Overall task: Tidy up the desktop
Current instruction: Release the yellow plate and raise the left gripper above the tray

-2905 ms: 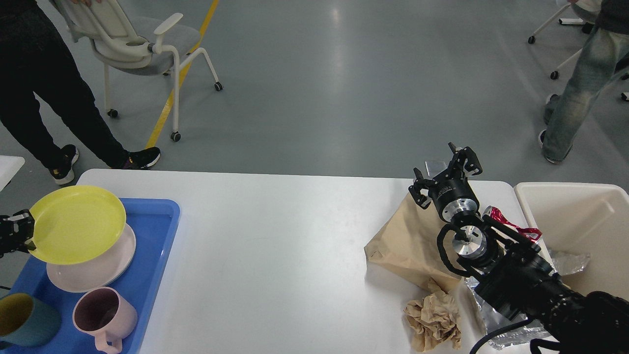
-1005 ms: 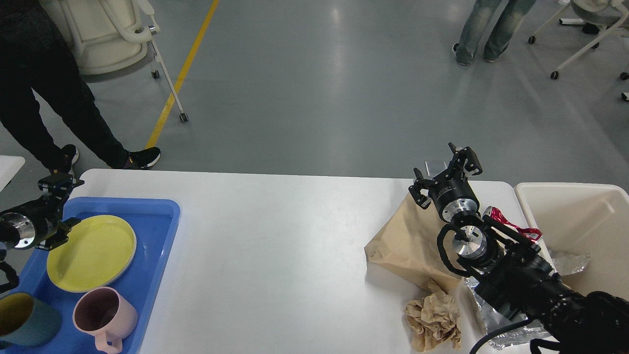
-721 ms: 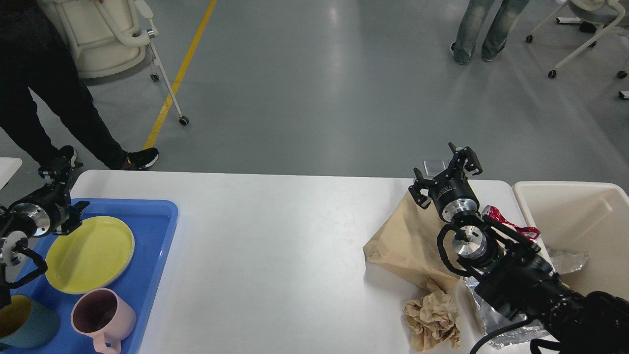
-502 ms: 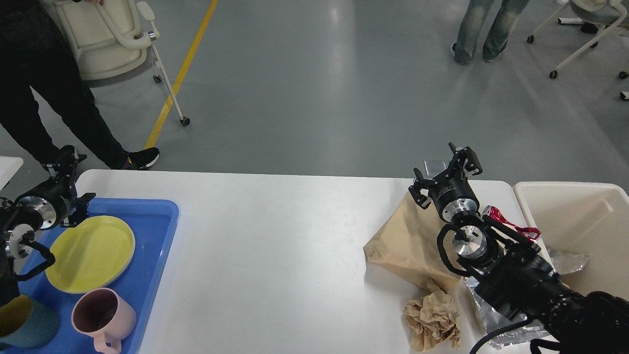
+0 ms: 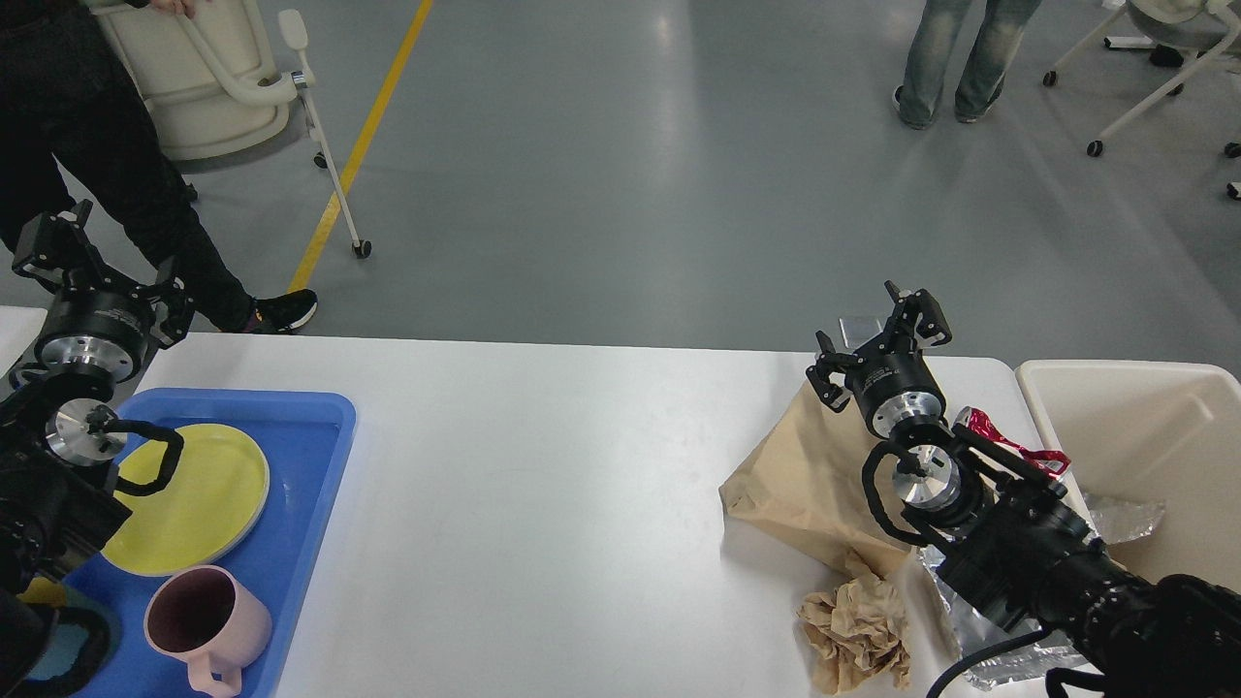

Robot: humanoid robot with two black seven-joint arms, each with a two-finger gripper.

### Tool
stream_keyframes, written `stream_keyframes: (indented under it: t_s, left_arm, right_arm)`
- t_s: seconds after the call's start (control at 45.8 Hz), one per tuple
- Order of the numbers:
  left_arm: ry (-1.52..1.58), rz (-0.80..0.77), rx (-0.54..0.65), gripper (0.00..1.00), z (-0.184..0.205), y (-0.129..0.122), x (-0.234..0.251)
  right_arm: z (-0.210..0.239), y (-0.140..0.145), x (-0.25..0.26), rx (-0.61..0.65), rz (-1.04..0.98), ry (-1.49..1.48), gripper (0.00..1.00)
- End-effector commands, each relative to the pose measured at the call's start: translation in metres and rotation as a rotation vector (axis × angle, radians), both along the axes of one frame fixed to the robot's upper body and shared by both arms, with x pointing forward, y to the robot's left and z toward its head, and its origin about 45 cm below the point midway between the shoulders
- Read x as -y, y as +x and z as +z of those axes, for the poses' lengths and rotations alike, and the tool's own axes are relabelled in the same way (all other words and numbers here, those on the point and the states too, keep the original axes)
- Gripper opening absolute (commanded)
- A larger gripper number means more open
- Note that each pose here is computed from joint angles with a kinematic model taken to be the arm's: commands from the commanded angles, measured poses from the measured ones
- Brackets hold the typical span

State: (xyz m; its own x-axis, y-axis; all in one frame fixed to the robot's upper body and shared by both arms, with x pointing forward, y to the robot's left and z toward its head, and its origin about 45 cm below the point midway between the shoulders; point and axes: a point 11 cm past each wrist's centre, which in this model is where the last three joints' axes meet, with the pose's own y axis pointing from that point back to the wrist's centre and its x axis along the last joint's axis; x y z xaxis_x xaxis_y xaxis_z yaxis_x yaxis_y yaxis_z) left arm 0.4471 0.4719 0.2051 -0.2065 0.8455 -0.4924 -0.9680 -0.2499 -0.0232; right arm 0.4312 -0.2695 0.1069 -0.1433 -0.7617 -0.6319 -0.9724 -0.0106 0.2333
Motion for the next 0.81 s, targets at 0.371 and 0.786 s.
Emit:
stream_keyframes:
  t_s: [0.371,0.786]
  left_arm:
    - [0.002,-0.045,0.099,0.96,0.043,0.03,0.023]
    - [-0.099,-0.177,0.108,0.96,-0.01,0.006,0.052]
  right_arm:
    - [0.0,0.0,0.0,0.0,0.0,0.0,1.0]
    - [0.0,0.0,0.001,0.0,-0.002,-0.001,1.0]
